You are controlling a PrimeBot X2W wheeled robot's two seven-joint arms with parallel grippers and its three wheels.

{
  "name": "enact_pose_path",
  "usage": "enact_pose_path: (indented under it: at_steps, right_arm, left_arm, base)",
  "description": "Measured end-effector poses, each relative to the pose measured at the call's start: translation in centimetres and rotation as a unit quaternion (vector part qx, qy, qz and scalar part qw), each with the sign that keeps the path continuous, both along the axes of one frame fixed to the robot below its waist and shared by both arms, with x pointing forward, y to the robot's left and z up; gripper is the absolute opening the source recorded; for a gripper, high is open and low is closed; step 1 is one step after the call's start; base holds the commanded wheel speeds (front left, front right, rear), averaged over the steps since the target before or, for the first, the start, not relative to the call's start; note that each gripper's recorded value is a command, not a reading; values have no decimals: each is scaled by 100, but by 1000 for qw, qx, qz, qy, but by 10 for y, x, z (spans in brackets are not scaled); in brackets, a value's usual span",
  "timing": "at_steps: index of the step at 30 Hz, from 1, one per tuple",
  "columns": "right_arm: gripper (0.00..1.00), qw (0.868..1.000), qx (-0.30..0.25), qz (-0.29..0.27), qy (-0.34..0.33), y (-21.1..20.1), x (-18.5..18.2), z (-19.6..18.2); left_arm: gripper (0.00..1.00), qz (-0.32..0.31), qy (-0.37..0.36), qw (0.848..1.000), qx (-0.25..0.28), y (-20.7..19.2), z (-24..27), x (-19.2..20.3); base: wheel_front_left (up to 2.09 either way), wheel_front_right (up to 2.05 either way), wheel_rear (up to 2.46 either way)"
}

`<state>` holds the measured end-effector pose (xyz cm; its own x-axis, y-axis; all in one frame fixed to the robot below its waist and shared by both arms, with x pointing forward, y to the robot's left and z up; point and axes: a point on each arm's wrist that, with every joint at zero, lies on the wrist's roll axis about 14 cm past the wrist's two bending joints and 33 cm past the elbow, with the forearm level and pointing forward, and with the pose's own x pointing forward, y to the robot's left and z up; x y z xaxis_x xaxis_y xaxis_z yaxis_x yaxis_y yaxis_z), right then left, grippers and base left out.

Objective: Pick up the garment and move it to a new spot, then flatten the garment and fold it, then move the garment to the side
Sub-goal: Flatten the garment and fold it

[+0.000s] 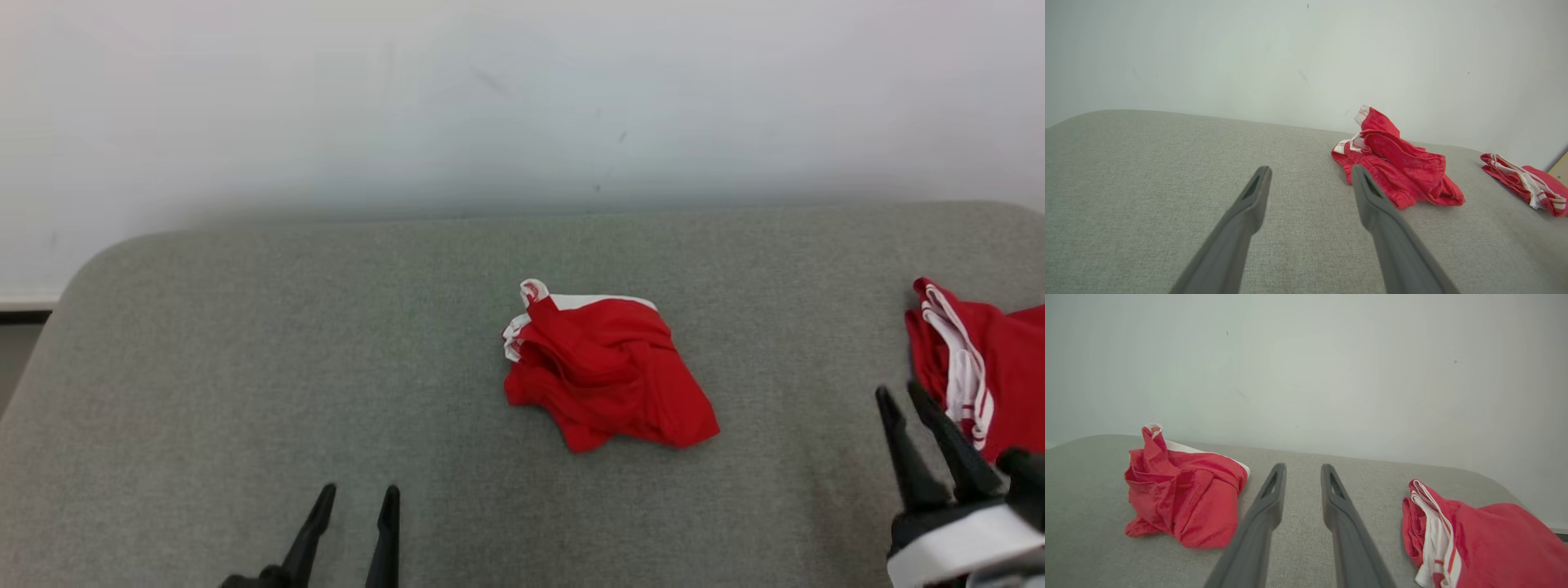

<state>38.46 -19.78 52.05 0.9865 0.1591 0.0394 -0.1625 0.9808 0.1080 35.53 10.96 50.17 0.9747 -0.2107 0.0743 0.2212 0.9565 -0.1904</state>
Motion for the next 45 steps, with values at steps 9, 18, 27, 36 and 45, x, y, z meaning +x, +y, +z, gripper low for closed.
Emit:
enact_pose_path:
  at_steps: [9,18,27,36,45]
  right_arm:
    - [0,997,4,71,35,51,72,-12]
    - [0,980,-10,153,130,114,105,-86]
    - [0,969,-12,187,162,140,108,-117]
    - [0,965,-14,221,142,161,103,-108]
    - [0,952,-19,277,132,186,82,-95]
  left_arm:
    - [100,-9,-8,1000,3,-2,0,35]
    - [100,32,29,999,4,25,-25,45]
    - [100,57,43,997,8,40,-33,44]
    - [100,59,39,997,4,40,-30,43]
    - [100,64,32,997,1,43,-23,38]
  base:
    - [0,0,0]
    - [0,0,0]
    - [0,0,0]
    - [0,0,0]
    - [0,0,0]
